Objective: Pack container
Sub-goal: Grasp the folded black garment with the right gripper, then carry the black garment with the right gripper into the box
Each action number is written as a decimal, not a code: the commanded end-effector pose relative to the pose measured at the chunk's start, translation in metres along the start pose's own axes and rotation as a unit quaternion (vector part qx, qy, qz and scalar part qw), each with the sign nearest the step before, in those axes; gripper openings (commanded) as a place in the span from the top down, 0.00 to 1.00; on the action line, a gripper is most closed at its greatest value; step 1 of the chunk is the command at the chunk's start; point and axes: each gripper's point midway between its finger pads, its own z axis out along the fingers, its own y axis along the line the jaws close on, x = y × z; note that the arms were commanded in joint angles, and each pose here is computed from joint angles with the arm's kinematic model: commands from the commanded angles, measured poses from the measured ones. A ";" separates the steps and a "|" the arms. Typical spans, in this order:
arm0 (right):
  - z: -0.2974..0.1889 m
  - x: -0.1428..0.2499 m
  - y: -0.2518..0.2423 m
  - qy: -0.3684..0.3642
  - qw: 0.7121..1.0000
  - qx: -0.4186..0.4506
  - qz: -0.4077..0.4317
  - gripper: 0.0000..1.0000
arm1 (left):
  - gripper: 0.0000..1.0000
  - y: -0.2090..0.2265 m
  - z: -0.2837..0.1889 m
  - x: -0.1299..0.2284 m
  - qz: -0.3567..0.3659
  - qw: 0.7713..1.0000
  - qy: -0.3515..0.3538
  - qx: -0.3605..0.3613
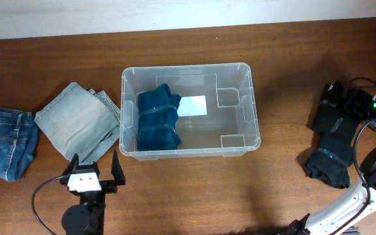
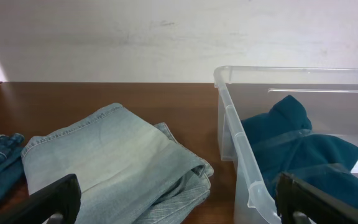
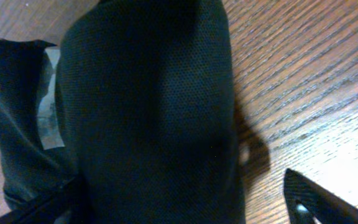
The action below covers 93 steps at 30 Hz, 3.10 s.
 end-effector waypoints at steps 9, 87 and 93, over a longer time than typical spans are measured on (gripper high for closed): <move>0.033 0.052 -0.017 0.063 0.997 0.009 0.048 0.26 | 0.01 0.002 0.000 0.001 0.004 1.000 -0.002 -0.005; -0.129 0.233 0.415 0.114 0.957 -0.118 -0.240 0.94 | 0.01 0.002 0.000 0.001 0.004 1.000 -0.002 -0.005; -0.090 0.240 0.398 0.107 0.960 -0.091 -0.244 0.94 | 0.01 0.002 0.000 0.001 0.004 1.000 -0.002 -0.005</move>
